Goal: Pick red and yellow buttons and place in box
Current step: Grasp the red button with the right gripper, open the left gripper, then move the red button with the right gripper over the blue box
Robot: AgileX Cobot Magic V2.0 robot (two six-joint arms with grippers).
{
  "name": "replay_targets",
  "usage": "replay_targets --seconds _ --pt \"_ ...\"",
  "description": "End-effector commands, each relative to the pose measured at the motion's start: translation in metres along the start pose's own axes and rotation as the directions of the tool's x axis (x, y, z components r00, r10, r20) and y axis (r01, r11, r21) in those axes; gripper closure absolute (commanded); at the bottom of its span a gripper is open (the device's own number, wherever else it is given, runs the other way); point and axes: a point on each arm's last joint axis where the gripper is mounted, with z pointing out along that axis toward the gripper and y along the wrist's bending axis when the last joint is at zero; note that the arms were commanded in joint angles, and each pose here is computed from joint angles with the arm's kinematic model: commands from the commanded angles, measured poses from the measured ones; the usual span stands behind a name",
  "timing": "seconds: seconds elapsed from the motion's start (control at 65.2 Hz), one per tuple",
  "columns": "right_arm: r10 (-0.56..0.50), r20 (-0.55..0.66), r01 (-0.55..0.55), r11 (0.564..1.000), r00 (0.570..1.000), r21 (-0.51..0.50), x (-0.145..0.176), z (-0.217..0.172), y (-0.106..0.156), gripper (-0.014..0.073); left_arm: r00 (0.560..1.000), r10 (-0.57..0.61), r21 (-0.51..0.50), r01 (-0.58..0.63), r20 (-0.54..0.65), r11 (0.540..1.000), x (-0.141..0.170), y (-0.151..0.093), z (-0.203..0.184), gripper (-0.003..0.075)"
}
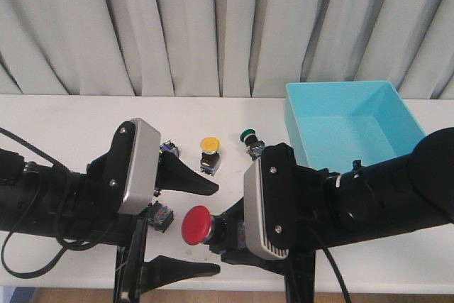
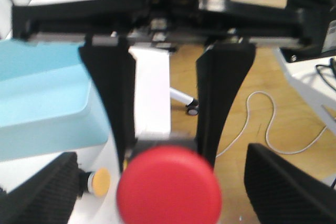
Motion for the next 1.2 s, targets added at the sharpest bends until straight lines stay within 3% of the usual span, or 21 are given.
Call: replay_targets --seconds 0.0,0.138,0.199,0.261,0.337,0.46,0.506,0.629,0.767,0.997,1.181 --pt "0.005 0.001 -0.005 0.995 1.000 0.100 -0.011 -0.024 -0.003 0.0358 1.000 -0.023 -0.059 0.023 0.008 0.998 -0.010 0.005 -0.005 0.0096" --pt "0.075 -0.146 -0.043 0.977 0.986 0.209 -0.002 -0.045 -0.002 0.0356 0.994 -0.053 -0.140 0.039 -0.095 0.989 0.000 0.012 -0.007 0.0113" --pt "0.200 -0.179 -0.138 0.940 0.963 0.312 0.003 -0.055 -0.005 0.0356 0.987 -0.079 -0.185 0.053 -0.137 0.981 0.004 0.016 -0.008 0.0122" --pt "0.342 -0.202 -0.229 0.871 0.918 0.435 0.009 -0.065 -0.011 0.0354 0.980 -0.106 -0.222 0.067 -0.168 0.973 0.008 0.018 -0.009 0.0131" --pt "0.529 -0.193 -0.328 0.731 0.827 0.598 0.015 -0.078 -0.023 0.0354 0.971 -0.126 -0.262 0.070 -0.204 0.963 0.012 0.021 -0.010 0.0140" --pt "0.726 -0.143 -0.393 0.514 0.673 0.762 0.023 -0.092 -0.042 0.0352 0.966 -0.156 -0.282 0.094 -0.206 0.955 0.013 0.023 -0.011 0.0145" --pt "0.782 -0.113 -0.421 0.444 0.613 0.791 0.029 -0.096 -0.053 0.0351 0.966 -0.158 -0.281 0.097 -0.206 0.955 0.013 0.022 -0.011 0.0145" --pt "0.877 -0.025 -0.514 0.305 0.480 0.802 0.051 -0.105 -0.080 0.0351 0.965 -0.161 -0.270 0.102 -0.206 0.957 0.013 0.021 -0.011 0.0145" --pt "0.944 0.048 -0.627 0.177 0.326 0.758 0.088 -0.115 -0.110 0.0351 0.965 -0.161 -0.245 0.108 -0.207 0.963 0.012 0.019 -0.010 0.0145" --pt "0.979 0.034 -0.688 0.117 0.201 0.716 0.141 -0.109 -0.148 0.0351 0.964 -0.162 -0.199 0.120 -0.210 0.973 0.012 0.015 -0.009 0.0145" --pt "0.987 -0.032 -0.692 0.131 0.154 0.710 0.171 -0.082 -0.169 0.0351 0.964 -0.162 -0.188 0.122 -0.210 0.974 0.012 0.014 -0.009 0.0145"
